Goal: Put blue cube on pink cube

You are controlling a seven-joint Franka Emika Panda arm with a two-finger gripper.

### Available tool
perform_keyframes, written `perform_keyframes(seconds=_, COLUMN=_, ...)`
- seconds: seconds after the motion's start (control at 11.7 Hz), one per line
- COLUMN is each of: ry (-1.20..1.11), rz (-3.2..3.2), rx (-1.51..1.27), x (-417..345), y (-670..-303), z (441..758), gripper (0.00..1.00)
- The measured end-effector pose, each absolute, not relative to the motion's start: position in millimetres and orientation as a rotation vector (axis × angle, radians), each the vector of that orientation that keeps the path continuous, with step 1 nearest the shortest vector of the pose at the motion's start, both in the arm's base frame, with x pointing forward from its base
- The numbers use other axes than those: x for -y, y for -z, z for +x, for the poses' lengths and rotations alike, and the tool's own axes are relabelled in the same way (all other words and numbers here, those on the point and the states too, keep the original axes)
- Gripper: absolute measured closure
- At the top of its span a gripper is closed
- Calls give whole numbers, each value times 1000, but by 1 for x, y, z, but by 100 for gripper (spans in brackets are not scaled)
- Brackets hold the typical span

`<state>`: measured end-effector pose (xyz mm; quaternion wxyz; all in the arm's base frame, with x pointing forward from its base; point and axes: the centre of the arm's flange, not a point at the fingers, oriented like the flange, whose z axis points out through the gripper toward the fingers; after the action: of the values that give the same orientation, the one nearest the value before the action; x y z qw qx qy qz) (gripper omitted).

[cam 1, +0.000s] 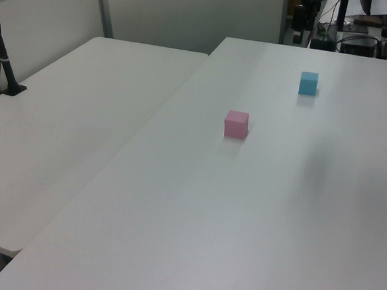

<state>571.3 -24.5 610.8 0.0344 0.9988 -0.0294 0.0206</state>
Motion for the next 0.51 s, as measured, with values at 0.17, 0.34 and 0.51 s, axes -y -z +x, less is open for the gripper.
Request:
perform_keyframes(seconds=0.17, ry=-70, rz=3070, rx=96, x=27, y=-611, z=572, gripper=0)
perform_keyframes(seconds=0.34, ry=-70, rz=3070, rx=93, x=25, y=-611, z=572, gripper=0)
perform_keyframes(seconds=0.51, ry=-69, rz=3070, rx=92, x=25, y=-611, z=572, gripper=0)
